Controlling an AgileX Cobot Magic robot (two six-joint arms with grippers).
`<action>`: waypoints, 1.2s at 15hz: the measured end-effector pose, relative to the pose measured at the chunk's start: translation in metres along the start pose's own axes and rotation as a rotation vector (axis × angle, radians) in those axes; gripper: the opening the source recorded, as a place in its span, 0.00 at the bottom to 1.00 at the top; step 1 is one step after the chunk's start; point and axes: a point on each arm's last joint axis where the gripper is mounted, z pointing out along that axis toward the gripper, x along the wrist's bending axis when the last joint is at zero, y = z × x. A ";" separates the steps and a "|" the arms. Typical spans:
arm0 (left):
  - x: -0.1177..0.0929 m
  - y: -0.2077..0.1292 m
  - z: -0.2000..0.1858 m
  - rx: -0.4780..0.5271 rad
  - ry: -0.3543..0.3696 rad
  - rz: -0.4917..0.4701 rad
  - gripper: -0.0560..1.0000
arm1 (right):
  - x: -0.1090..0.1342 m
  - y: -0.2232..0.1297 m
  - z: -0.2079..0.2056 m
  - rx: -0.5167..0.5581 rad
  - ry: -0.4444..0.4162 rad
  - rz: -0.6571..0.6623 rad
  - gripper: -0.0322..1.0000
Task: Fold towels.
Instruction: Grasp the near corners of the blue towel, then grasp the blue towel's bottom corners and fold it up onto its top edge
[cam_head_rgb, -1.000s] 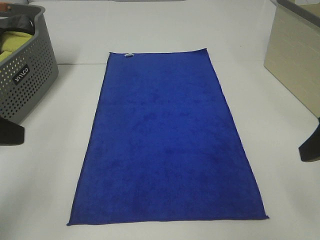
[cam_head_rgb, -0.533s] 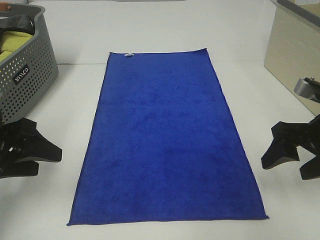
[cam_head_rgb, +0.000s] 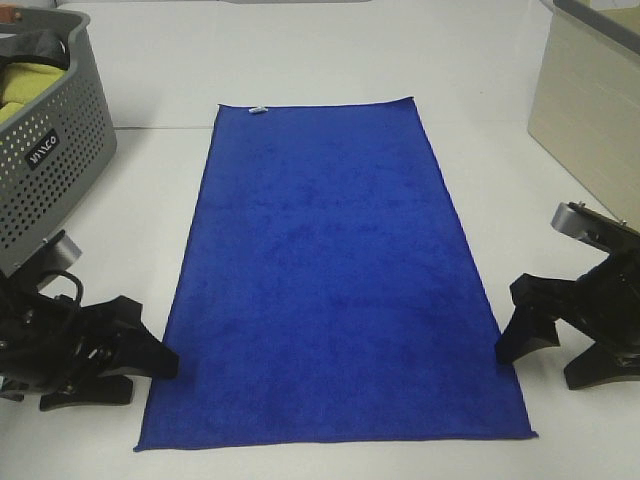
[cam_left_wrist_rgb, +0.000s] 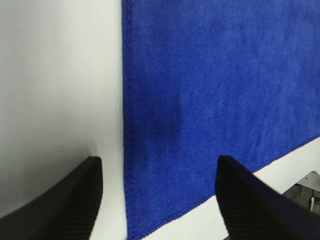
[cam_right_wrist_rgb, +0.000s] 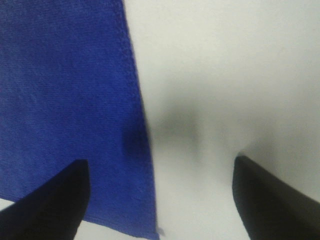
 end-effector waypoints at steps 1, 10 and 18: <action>-0.003 -0.001 0.006 0.012 -0.007 -0.002 0.64 | 0.001 0.002 0.003 0.003 0.019 0.013 0.76; -0.023 0.010 0.034 0.009 -0.017 0.017 0.23 | 0.025 0.001 0.029 0.045 0.053 0.043 0.32; -0.037 0.000 0.003 -0.029 -0.021 0.101 0.05 | 0.023 -0.013 0.019 0.024 0.031 0.018 0.03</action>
